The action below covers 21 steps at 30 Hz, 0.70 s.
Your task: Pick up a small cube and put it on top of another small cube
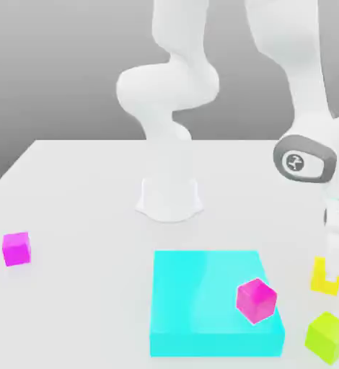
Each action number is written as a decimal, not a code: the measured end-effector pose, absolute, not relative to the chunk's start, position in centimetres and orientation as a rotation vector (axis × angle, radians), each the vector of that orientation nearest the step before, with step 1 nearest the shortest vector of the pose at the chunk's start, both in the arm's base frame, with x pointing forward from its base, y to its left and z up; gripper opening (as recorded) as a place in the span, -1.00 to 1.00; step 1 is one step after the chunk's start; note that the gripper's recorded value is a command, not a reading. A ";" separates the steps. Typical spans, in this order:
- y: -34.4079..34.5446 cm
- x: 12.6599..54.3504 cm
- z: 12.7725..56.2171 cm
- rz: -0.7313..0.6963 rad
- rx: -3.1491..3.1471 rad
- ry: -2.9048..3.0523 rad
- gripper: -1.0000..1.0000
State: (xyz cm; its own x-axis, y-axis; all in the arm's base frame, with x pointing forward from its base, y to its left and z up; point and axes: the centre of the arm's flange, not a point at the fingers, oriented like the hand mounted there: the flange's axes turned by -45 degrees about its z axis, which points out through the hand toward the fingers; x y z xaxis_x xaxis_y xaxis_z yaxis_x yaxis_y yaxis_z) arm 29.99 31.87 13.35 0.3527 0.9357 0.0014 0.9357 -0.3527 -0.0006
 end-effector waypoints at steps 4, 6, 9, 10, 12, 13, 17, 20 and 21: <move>31.9 30.0 13.4 -0.001 -2.583 -1.787 -1.00; 31.8 29.9 13.0 -0.001 -2.583 -1.788 -1.00; 32.0 30.0 15.1 -0.002 -2.582 -1.785 -1.00; 32.0 30.1 16.2 -0.003 -2.583 -1.784 -1.00; 31.9 30.0 18.4 -0.001 -2.583 -1.787 -1.00; 31.9 30.4 19.4 -0.019 -2.588 -1.776 -1.00; 29.8 34.3 22.0 -0.121 -2.699 -1.586 -1.00; 25.5 38.1 23.1 -0.158 -2.842 -1.324 -1.00; 23.6 39.3 23.4 -0.165 -2.891 -1.221 -1.00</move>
